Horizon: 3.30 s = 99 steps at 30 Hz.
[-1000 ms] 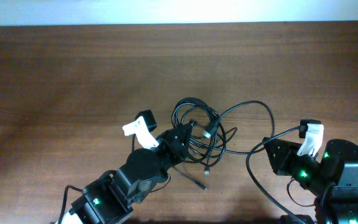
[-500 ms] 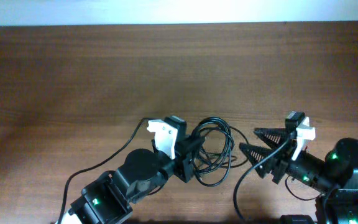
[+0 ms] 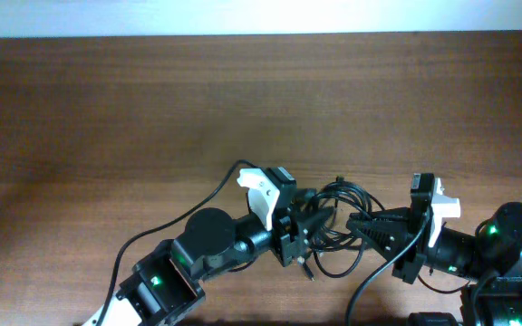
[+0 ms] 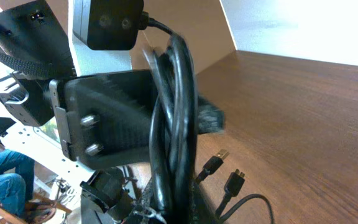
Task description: Untangle cables
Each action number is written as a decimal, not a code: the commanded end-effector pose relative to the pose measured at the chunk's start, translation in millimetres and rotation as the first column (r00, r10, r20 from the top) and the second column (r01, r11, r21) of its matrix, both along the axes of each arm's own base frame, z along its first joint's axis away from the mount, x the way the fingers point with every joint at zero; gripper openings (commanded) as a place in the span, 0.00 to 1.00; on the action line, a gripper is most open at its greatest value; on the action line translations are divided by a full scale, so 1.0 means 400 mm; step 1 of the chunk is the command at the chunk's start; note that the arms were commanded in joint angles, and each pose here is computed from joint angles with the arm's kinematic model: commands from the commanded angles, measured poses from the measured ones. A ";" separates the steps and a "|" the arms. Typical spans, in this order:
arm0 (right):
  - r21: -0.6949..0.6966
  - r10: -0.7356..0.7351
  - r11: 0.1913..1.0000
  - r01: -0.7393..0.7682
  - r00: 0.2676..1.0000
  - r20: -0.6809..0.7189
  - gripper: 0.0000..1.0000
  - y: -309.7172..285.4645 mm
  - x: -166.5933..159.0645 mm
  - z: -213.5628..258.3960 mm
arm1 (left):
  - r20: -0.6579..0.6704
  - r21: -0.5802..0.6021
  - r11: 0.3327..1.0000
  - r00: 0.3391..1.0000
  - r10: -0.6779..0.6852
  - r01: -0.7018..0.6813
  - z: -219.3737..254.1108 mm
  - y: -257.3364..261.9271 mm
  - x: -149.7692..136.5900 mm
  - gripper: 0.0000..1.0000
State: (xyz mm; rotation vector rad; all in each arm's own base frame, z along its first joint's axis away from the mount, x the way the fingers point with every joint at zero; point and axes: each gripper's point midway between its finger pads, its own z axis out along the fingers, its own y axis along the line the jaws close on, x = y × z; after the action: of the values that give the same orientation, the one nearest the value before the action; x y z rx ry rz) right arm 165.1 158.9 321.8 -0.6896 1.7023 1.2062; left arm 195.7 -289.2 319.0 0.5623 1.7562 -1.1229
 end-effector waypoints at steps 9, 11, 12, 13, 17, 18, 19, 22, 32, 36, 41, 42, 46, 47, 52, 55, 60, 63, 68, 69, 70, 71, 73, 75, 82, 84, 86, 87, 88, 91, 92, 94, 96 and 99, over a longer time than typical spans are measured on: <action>-0.041 -0.124 0.991 0.125 0.992 0.031 0.04 -0.024 0.047 -0.003 | -0.012 0.298 0.936 0.980 0.197 -0.184 -0.151 0.092 0.048 0.96; -0.035 -0.102 0.994 0.103 0.994 0.027 0.04 -0.019 0.038 -0.002 | 0.043 0.346 0.874 0.936 0.350 -0.342 -0.161 0.150 0.097 0.96; -0.034 -0.099 0.994 0.100 0.995 0.027 0.04 -0.019 0.037 -0.002 | 0.050 0.328 0.877 0.934 0.354 -0.350 -0.150 0.147 0.101 0.99; -0.032 -0.091 0.995 0.092 0.995 0.027 0.04 -0.017 0.034 -0.001 | 0.066 0.280 0.891 0.933 0.354 -0.358 -0.122 0.133 0.111 0.99; -0.010 -0.019 1.000 0.019 1.000 0.026 0.04 -0.003 0.005 0.008 | 0.043 0.284 0.910 0.952 0.303 -0.302 -0.142 0.094 0.112 0.84; -0.008 -0.012 1.000 0.012 1.000 0.026 0.04 -0.002 0.003 0.009 | 0.028 0.295 0.915 0.959 0.281 -0.277 -0.157 0.079 0.110 0.84; -0.003 0.006 1.000 -0.006 1.000 0.027 0.04 0.001 -0.005 0.011 | 0.024 0.305 0.912 0.959 0.281 -0.275 -0.168 0.074 0.115 0.84; 0.002 0.022 1.000 -0.022 0.999 0.029 0.04 0.004 -0.011 0.014 | 0.107 0.382 0.785 0.867 0.486 -0.487 -0.196 0.158 0.182 0.46; 0.002 0.022 1.000 -0.022 0.999 0.029 0.04 0.004 -0.010 0.014 | 0.383 0.241 0.169 0.254 0.888 -0.956 -0.062 0.499 0.210 0.82; 0.002 0.022 1.000 -0.022 0.999 0.029 0.04 0.004 -0.010 0.014 | 0.330 0.099 0.070 0.099 0.939 -0.993 0.047 0.623 0.130 0.88; 0.001 0.021 1.000 -0.021 0.999 0.028 0.04 0.003 -0.009 0.013 | 0.320 0.045 -0.024 -0.008 0.947 -0.999 0.098 0.716 0.066 0.96; 0.001 0.021 1.000 -0.021 0.999 0.028 0.04 0.003 -0.009 0.013 | 0.320 0.044 -0.024 -0.009 0.947 -0.999 0.100 0.718 0.064 0.96; 0.001 0.018 1.000 -0.018 0.999 0.027 0.04 0.003 -0.008 0.013 | 0.161 -0.085 -0.095 -0.108 0.981 -0.992 0.168 0.745 0.047 0.96; 0.001 0.018 1.000 -0.018 0.999 0.027 0.04 0.003 -0.008 0.013 | 0.175 -0.083 -0.113 -0.127 0.976 -0.990 0.187 0.756 0.041 0.96; 0.000 0.014 1.000 -0.014 1.000 0.024 0.04 0.002 -0.007 0.011 | 0.466 0.107 -0.123 -0.059 0.883 -0.987 0.141 0.752 0.046 0.99; -0.001 0.014 1.000 -0.014 1.000 0.024 0.04 0.002 -0.007 0.011 | 0.604 0.218 -0.143 0.018 0.796 -0.965 0.095 0.751 0.045 0.99; -0.004 0.003 1.000 -0.003 1.000 0.024 0.04 0.000 -0.002 0.010 | 0.558 0.323 0.267 0.411 0.721 -0.908 0.026 0.587 0.110 0.99; -0.004 0.003 1.000 -0.003 1.000 0.024 0.04 0.001 -0.002 0.010 | 0.414 0.464 0.617 0.772 0.483 -0.635 -0.082 0.406 0.088 0.99; -0.004 0.003 1.000 -0.003 1.000 0.024 0.04 0.001 -0.003 0.010 | 0.198 0.527 0.787 0.947 0.253 -0.321 -0.173 0.288 0.007 0.99; -0.004 0.004 1.000 -0.003 1.000 0.024 0.04 0.001 -0.003 0.010 | 0.207 0.507 0.799 0.945 0.253 -0.325 -0.161 0.281 0.011 0.99; -0.004 0.003 1.000 -0.003 1.000 0.024 0.04 0.000 -0.002 0.009 | 0.218 0.444 0.843 0.949 0.228 -0.305 -0.125 0.253 0.010 0.99; -0.012 -0.013 1.000 0.014 1.000 0.027 0.04 -0.002 0.004 0.006 | 0.225 0.354 0.908 0.962 0.151 -0.226 -0.075 0.204 -0.011 0.99; -0.019 -0.034 0.999 0.034 0.999 0.005 0.04 -0.006 0.017 -0.004 | 0.257 0.243 0.962 0.965 0.057 -0.122 -0.006 0.154 -0.041 0.99; -0.010 -0.009 1.000 0.009 1.000 0.002 0.04 -0.002 0.008 -0.002 | 0.290 0.206 0.965 0.952 0.098 -0.162 0.023 0.158 -0.026 0.99; 0.037 0.226 0.972 -0.230 0.970 0.085 0.04 0.026 -0.088 0.030 | 0.316 0.087 0.995 0.949 0.011 -0.041 0.084 0.076 -0.032 0.99; 0.040 0.234 0.970 -0.238 0.968 0.085 0.04 0.027 -0.092 0.031 | 0.340 0.054 0.998 0.940 -0.035 0.017 0.109 0.063 -0.054 1.00; 0.040 0.234 0.970 -0.238 0.968 0.085 0.04 0.027 -0.092 0.031 | 0.352 0.042 0.992 0.927 -0.128 0.121 0.120 0.044 -0.094 0.79; 0.040 0.234 0.970 -0.238 0.968 0.085 0.04 0.027 -0.092 0.031 | 0.348 0.045 0.988 0.925 -0.151 0.145 0.117 0.040 -0.104 0.66; 0.040 0.234 0.970 -0.238 0.968 0.085 0.04 0.027 -0.092 0.031 | 0.347 0.046 0.982 0.919 -0.189 0.185 0.116 0.034 -0.121 0.51; 0.040 0.234 0.970 -0.238 0.968 0.085 0.04 0.027 -0.092 0.031 | 0.351 0.041 0.973 0.908 -0.227 0.228 0.120 0.030 -0.140 0.20; 0.040 0.234 0.970 -0.238 0.968 0.085 0.04 0.027 -0.092 0.031 | 0.353 0.040 0.967 0.902 -0.249 0.251 0.122 0.028 -0.150 0.15; 0.040 0.234 0.970 -0.238 0.968 0.085 0.04 0.027 -0.092 0.031 | 0.359 0.036 0.966 0.899 -0.252 0.257 0.127 0.030 -0.155 0.10; 0.039 0.229 0.972 -0.233 0.970 0.084 0.04 0.026 -0.089 0.029 | 0.384 0.017 0.965 0.889 -0.248 0.262 0.149 0.046 -0.171 0.00; 0.038 0.224 0.973 -0.228 0.971 0.078 0.04 0.026 -0.085 0.026 | 0.427 -0.013 0.960 0.870 -0.248 0.280 0.186 0.075 -0.205 0.00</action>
State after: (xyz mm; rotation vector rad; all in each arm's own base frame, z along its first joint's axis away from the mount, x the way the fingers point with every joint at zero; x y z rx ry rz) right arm 128.3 169.9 331.6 -0.9171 1.5544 1.3716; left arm 133.8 -271.6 367.8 0.9305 1.3951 -1.1107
